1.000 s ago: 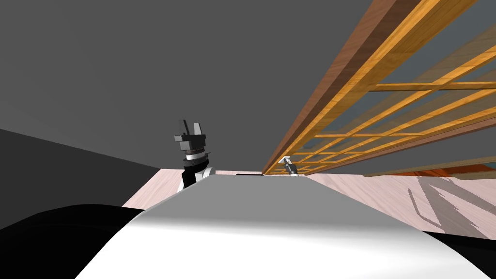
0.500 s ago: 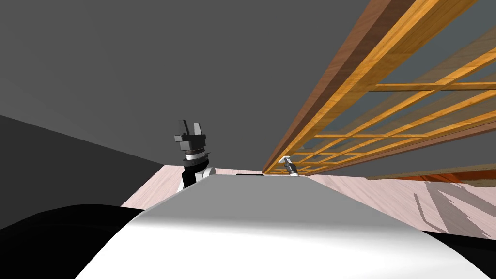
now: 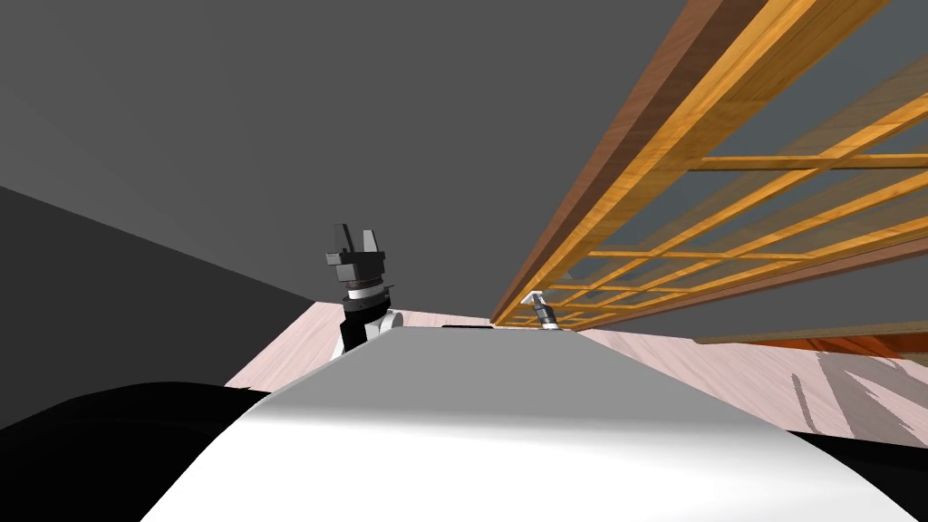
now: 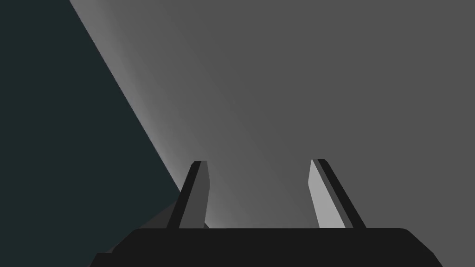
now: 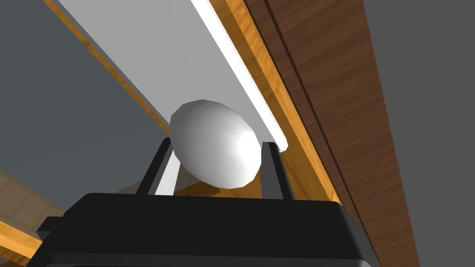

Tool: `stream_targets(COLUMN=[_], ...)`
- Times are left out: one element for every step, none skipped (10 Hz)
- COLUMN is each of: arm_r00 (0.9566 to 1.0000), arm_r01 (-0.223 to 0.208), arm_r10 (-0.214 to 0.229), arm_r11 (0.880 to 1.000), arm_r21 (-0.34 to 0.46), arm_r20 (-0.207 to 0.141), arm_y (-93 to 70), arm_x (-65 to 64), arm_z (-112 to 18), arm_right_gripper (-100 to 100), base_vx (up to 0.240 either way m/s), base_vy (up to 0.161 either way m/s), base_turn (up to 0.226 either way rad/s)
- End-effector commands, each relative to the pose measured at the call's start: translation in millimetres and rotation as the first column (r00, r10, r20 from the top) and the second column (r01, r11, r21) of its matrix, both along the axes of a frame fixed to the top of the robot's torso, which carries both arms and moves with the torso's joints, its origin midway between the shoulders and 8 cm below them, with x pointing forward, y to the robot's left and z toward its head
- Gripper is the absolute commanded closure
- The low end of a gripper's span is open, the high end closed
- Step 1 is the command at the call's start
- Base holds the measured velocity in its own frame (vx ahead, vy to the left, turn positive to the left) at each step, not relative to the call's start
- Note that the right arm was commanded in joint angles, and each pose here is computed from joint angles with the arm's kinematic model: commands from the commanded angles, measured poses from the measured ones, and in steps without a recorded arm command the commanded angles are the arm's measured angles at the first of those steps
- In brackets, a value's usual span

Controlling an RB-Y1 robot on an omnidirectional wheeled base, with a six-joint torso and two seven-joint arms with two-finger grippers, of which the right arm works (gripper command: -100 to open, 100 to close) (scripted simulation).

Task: Pull the door open

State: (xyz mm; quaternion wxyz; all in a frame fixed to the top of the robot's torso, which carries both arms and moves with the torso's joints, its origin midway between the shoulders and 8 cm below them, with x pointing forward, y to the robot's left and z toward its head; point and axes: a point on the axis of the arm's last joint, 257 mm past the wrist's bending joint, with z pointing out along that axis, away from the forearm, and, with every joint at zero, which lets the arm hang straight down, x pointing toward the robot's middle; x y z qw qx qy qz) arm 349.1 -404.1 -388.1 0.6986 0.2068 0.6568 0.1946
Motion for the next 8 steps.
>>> stream_targets(arm_r00=[0.9999, 0.9999, 0.9998, 0.9996, 0.9996, 0.9993, 0.9993, 0.9989], arm_r01=[0.005, 0.005, 0.011, 0.017, 0.016, 0.02, 0.02, 0.024], arm_r10=[-0.006, -0.006, -0.013, -0.02, -0.019, -0.027, -0.026, -0.034], arm_r11=[0.998, 0.998, 0.993, 0.988, 0.985, 0.977, 0.975, 0.963], arm_r21=[0.062, 0.067, 0.116, 0.152, 0.169, 0.213, 0.22, 0.268], arm_r20=[0.009, 0.009, 0.015, 0.02, 0.021, 0.026, 0.026, 0.032], arm_y=[-1.0, -1.0, -2.6, -4.2, -4.2, -5.7, -5.7, -7.3], arm_x=[1.5, 1.5, 2.9, 4.3, 4.3, 5.7, 5.7, 7.0], arm_z=[1.5, 1.5, 2.5, 3.4, 3.4, 4.3, 4.3, 5.1], arm_right_gripper=[100, 100, 100, 100, 100, 100, 100, 100], base_vx=[-0.046, -0.039, -0.05, -0.076, -0.055, -0.044, -0.038, -0.05], base_vy=[-0.021, -0.02, -0.025, -0.027, -0.025, -0.029, -0.023, -0.025], base_turn=[0.081, 0.041, 0.077, 0.154, 0.048, 0.061, 0.046, 0.089])
